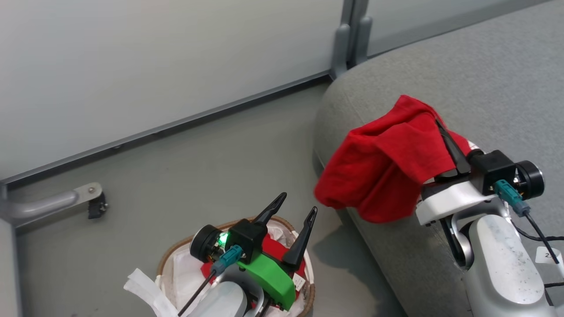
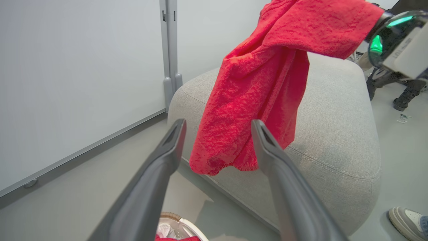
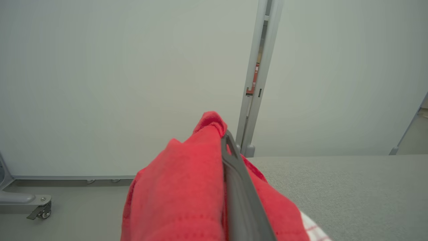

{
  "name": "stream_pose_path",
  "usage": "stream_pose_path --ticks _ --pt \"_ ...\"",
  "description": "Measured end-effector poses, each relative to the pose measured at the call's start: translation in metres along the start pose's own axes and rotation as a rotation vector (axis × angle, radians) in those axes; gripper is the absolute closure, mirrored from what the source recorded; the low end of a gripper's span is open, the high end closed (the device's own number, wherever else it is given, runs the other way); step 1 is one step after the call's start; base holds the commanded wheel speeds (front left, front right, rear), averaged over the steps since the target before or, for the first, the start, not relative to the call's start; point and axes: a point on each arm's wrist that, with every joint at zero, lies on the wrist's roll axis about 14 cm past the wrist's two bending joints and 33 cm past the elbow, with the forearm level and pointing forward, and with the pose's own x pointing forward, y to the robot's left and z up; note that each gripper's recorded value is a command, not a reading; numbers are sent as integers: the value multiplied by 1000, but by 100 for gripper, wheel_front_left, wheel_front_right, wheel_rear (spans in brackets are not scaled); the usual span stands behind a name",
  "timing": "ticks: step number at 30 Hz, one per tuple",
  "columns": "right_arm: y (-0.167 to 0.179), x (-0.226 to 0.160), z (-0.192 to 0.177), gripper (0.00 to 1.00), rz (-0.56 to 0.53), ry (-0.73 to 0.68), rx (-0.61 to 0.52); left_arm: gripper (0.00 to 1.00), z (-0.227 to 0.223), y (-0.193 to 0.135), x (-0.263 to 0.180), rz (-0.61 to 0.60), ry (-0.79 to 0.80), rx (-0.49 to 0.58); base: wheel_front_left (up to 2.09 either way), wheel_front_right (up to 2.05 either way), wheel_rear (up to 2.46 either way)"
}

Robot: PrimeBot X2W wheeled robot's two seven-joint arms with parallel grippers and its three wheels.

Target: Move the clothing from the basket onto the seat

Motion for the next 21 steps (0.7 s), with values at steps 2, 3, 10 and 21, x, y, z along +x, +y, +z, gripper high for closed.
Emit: stream_pose_path --ticks 2,3,10,21 --pt "-12 -3 -2 100 -33 10 -9 0 -4 -4 5 -20 10 -9 0 0 0" --pt "-18 -5 -4 100 -49 17 -14 0 -7 -5 7 -30 15 -14 0 0 0" --pt "-45 8 -3 100 -123 14 -44 0 -20 -6 18 -65 41 -42 0 0 0" --pt "-87 96 62 100 -202 -160 -247 0 -27 28 25 -39 34 -40 0 0 0"
